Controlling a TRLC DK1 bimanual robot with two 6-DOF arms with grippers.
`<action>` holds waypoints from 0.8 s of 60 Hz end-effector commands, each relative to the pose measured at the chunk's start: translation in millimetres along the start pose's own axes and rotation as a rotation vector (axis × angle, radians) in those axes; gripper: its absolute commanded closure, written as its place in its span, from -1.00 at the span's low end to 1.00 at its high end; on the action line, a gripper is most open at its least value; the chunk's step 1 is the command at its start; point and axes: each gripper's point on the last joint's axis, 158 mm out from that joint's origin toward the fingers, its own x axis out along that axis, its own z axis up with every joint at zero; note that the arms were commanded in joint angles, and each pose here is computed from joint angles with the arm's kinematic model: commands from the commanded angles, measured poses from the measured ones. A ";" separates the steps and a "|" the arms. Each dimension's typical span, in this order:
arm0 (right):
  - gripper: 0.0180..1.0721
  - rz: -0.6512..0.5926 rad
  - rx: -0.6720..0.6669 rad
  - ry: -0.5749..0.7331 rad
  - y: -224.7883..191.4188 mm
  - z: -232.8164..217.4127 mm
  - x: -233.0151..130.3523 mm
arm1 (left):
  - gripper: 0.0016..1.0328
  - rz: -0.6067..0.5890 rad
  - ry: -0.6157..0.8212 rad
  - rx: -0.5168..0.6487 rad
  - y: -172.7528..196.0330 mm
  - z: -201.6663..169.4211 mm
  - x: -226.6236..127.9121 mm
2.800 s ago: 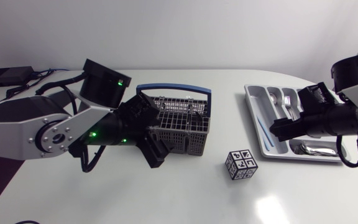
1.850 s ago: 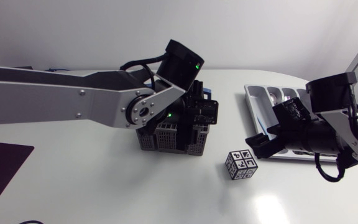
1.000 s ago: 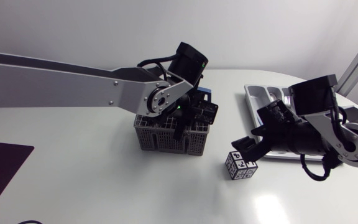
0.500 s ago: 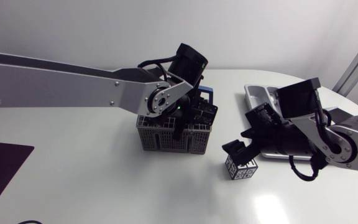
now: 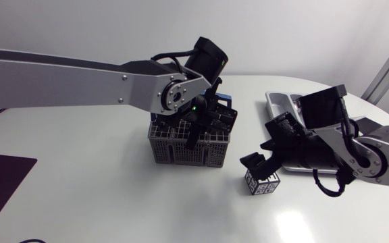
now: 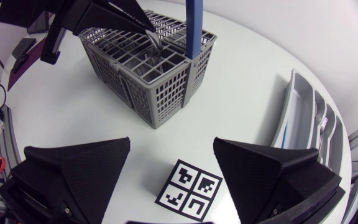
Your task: Transfer all utensils from the basket to the drawer tray.
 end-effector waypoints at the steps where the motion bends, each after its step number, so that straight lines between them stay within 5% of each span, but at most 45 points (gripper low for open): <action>1: -0.85 0.004 0.016 0.015 2.6 -6.0 4.4 | 0.93 0.034 -0.009 0.024 19.0 0.0 -9.8; 48: -0.85 0.008 0.003 0.010 8.3 -7.8 0.3 | 0.93 0.145 -0.037 -0.010 53.3 6.1 -63.0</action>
